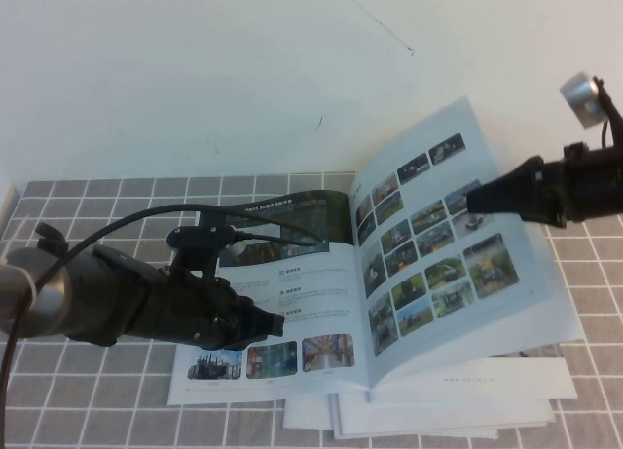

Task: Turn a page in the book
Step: Open the closed book

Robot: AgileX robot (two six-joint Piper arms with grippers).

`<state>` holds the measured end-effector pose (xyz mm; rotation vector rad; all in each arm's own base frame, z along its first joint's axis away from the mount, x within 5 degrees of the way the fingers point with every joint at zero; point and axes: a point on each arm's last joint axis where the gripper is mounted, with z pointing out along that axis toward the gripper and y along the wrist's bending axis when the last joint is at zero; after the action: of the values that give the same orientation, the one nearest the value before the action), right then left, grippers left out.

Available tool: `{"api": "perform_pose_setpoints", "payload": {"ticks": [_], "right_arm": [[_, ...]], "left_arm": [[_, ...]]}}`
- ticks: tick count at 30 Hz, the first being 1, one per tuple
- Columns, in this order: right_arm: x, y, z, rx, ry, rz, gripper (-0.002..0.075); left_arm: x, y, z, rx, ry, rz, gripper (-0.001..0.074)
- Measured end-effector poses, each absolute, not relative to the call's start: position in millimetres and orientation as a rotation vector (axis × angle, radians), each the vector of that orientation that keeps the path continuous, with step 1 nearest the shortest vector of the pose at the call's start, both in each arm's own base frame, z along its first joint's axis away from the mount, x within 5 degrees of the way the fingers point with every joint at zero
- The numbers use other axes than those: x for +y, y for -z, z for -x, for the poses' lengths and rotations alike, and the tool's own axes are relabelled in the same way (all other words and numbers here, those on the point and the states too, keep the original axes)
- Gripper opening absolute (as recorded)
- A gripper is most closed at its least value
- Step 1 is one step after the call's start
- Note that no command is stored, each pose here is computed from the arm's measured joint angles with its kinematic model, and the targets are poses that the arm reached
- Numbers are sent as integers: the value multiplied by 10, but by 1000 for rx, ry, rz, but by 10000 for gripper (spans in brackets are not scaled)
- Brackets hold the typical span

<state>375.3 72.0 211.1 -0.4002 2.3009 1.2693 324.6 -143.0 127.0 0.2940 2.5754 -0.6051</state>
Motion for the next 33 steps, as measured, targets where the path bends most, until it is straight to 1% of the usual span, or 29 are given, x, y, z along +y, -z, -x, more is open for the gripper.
{"api": "perform_pose_setpoints", "payload": {"ticks": [6,12,19,21,26,30,33], "right_arm": [[719,-2345,-3874,2269,-1250,439,395],[680,-2342,-3882,2311,-1221,448,395],[691,-2345,-3848,2325,-1255,473,394],[711,-2360,-3832,2318,-1294,476,391],[974,-2414,-3790,2271,-1392,508,390],[1306,-2408,-3746,2262,-1379,561,389],[1448,-2404,-3735,2254,-1358,566,389]], "left_arm": [[-1430,-1270,-3247,2575,605,-295,-3],[-1430,-1270,-3247,2575,605,-296,-3],[-1431,-1249,-3247,2580,604,-295,-3],[-1431,-1249,-3247,2579,602,-303,-3],[-1421,-1247,-3257,2568,579,-321,-3],[-1420,-1249,-3261,2565,573,-323,-3],[-1422,-1249,-3261,2565,575,-321,-3]]}}
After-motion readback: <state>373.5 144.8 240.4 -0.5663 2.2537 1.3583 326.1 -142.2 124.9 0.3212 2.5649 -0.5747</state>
